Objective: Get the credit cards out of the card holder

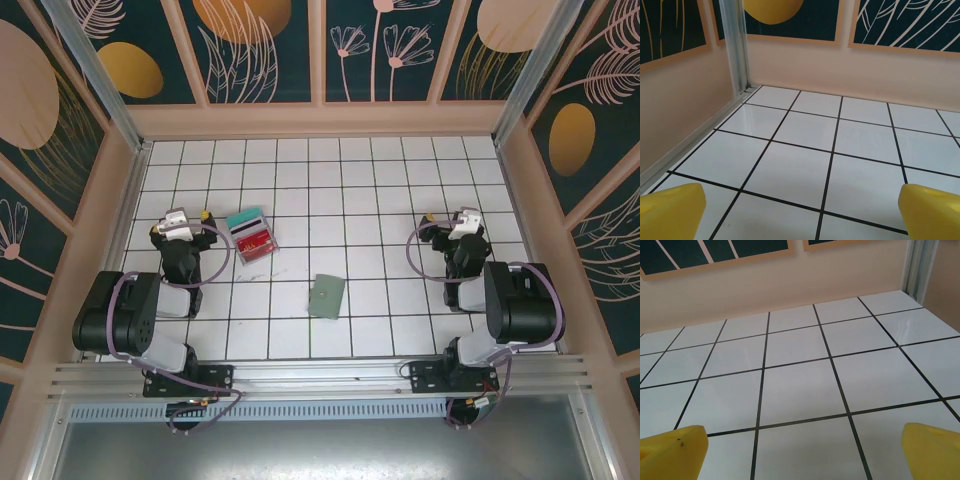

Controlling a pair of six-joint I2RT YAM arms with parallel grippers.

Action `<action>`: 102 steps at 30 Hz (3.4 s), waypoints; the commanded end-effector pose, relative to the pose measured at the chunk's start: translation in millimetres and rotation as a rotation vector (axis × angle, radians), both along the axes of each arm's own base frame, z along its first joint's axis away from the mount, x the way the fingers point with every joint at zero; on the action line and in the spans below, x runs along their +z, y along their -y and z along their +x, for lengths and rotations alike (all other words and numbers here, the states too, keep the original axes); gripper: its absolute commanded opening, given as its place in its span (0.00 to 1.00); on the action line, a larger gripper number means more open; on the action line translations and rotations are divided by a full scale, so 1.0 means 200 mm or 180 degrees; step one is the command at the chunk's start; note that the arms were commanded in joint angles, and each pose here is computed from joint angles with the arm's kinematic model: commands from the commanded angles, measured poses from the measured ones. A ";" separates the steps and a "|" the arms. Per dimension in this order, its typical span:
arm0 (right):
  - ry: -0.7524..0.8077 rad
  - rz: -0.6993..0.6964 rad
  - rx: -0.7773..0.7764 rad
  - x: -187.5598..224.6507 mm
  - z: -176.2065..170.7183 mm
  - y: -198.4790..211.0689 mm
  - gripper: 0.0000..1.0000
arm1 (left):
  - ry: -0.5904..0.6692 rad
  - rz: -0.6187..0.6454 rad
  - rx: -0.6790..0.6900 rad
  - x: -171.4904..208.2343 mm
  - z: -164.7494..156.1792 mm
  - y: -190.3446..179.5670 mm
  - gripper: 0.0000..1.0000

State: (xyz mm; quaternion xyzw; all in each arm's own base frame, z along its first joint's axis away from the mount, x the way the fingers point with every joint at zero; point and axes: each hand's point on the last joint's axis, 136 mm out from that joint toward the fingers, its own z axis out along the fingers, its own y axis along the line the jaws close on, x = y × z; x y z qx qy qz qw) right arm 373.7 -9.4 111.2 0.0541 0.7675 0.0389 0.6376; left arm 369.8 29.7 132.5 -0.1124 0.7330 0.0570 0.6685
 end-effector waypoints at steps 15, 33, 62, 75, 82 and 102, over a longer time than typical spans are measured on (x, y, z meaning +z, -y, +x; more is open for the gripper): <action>0.0098 -0.0039 0.0056 0.05 0.03 -0.01 0.99 | 0.0055 0.0027 -0.0058 0.02 0.01 0.01 0.99; 0.0155 0.0116 -0.0094 0.30 0.04 0.03 0.99 | -0.0121 -0.0410 0.0762 0.47 0.04 -0.18 0.99; -0.1210 0.1451 0.0768 0.30 -0.43 -0.70 0.99 | -0.1981 -0.2048 -0.1013 0.08 -0.47 0.97 0.75; -0.1514 0.1448 0.0869 0.13 -0.64 -0.79 0.99 | -0.2992 -0.1063 -0.1461 -0.25 -0.81 1.55 0.56; -0.1523 0.1451 0.0884 0.12 -0.67 -0.78 0.99 | -0.3264 -0.0449 -0.1491 -0.35 -0.82 1.72 0.42; -0.1559 0.1479 0.0906 0.10 -0.69 -0.79 0.99 | -0.3613 0.0233 -0.1364 -0.57 -0.83 1.69 0.39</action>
